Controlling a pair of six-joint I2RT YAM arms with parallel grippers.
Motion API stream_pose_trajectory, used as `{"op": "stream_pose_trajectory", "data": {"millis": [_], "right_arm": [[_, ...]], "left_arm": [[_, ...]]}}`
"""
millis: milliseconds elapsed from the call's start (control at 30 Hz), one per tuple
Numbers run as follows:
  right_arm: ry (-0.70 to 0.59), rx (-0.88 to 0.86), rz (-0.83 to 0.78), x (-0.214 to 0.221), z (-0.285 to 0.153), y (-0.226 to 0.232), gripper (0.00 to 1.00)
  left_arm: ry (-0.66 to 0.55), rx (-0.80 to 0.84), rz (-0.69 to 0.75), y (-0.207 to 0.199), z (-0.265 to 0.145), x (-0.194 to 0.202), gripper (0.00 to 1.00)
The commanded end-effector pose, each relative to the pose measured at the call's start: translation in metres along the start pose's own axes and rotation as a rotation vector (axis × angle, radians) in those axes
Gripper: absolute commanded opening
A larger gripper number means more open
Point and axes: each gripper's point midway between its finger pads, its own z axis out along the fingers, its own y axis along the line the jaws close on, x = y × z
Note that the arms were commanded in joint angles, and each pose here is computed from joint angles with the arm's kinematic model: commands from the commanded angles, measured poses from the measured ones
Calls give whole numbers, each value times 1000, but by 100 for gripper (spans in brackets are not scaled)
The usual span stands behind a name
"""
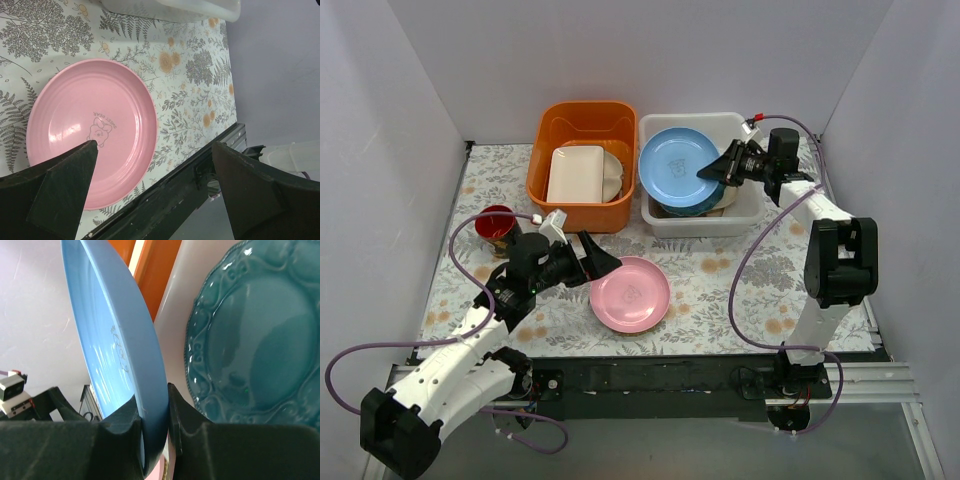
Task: Place the plates into the plastic bin on the countertop
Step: Place the plate in the plastic bin.
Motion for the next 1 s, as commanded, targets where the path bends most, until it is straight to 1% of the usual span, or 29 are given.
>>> {"op": "stream_pose_trajectory", "data": {"millis": [0,267,433,633,967], "right_arm": [[-51,-46,-48,-36,2,12,1],[-60,-28,-16,-50,4,-5,1],[-70,45,-18,-52,2,-24,1],[-58,145,-5,-45,1,-50,1],[-32,173,36,-32,8,-74,1]], "left_arm": [[-9,28,11,-4,-2,0,98],[-5,24,6,-1,-2,2,98],[0,22,6,-1,-1,3,98],[6,22,5,-1,1,3,98],[18,13,3,2,3,5,98]]}}
